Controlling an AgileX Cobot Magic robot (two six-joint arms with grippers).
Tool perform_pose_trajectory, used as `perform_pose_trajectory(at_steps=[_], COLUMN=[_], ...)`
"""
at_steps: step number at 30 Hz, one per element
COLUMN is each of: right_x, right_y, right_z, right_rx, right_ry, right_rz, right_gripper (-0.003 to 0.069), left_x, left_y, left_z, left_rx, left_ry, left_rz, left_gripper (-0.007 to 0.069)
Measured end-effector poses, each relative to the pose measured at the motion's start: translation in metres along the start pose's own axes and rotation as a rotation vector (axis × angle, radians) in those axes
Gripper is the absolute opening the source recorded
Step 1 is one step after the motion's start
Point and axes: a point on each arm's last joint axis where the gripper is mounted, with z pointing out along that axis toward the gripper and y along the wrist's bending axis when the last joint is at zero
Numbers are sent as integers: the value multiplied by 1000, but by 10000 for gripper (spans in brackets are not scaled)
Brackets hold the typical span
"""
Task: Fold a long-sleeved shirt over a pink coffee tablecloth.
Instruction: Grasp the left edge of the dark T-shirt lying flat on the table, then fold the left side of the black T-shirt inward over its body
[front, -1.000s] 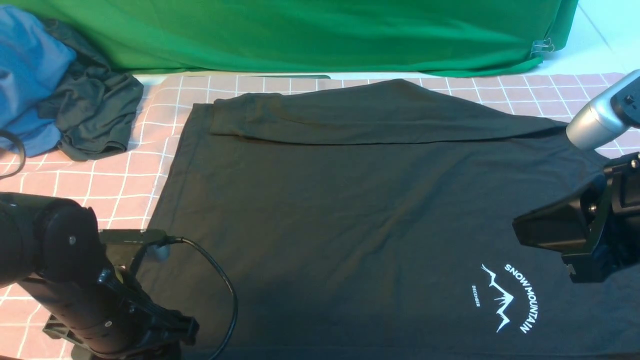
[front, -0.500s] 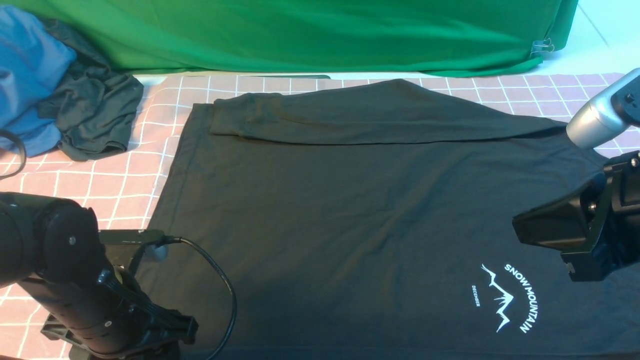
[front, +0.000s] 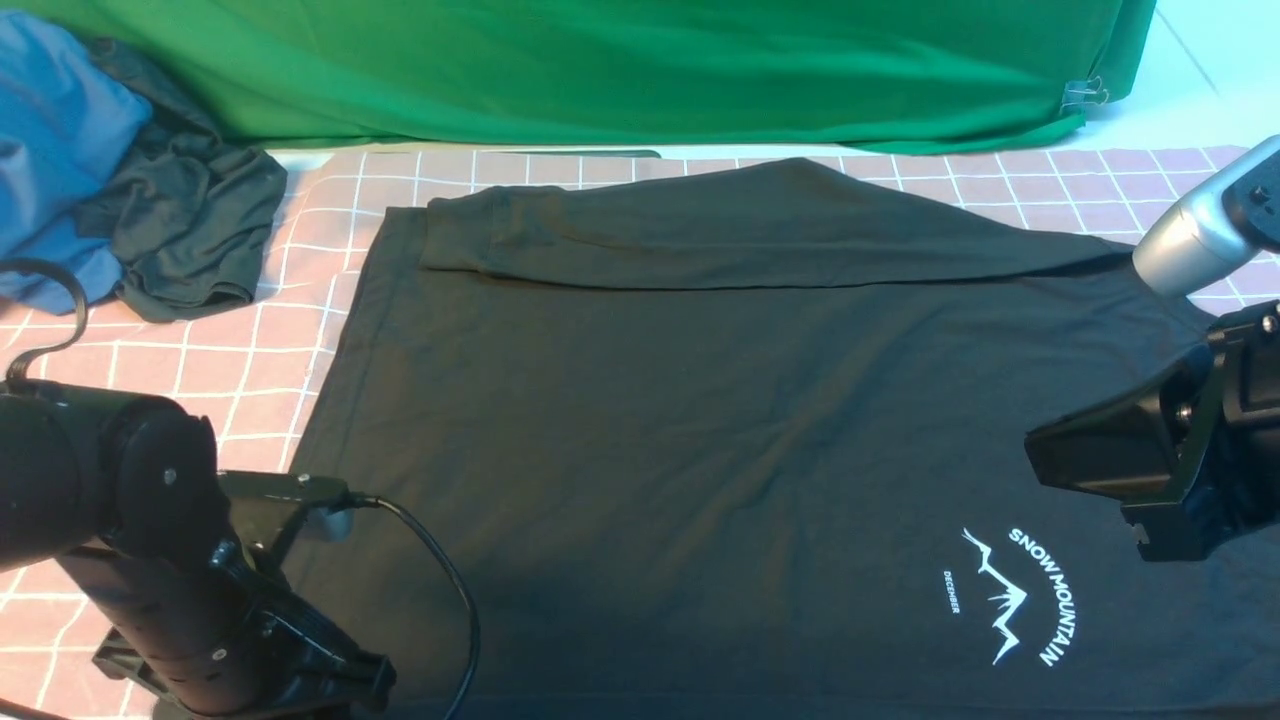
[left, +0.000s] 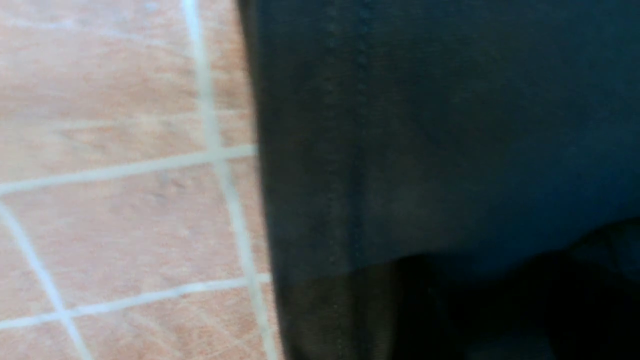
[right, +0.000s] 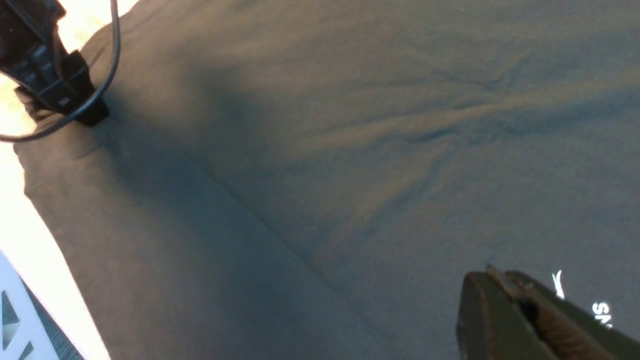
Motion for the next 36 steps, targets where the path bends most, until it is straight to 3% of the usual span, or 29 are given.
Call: perform_pose_trajectory(at_steps=[4,7,16,27,36], right_x=[0,0,0,-4,-7], right_y=[0,0,0,-2,-4], right_z=[0,0,0,0,0], right_rx=[0,0,0,24,44], right_ry=[0,0,0,-42,-76], right_rz=[0,0,0,0,1], right_gripper=[50,51,60,70,70], left_x=[2,3,-3,-38,-77], left_y=[-2,-2,-5,-10,-5], left_z=[0,-1,-46,-126,-134], left_rx=[15,15,14,5,-75], left_ry=[23,45,30,-236,-285], left_rz=[5,7,31,52,80], left_gripper=[133,52,45,45,45])
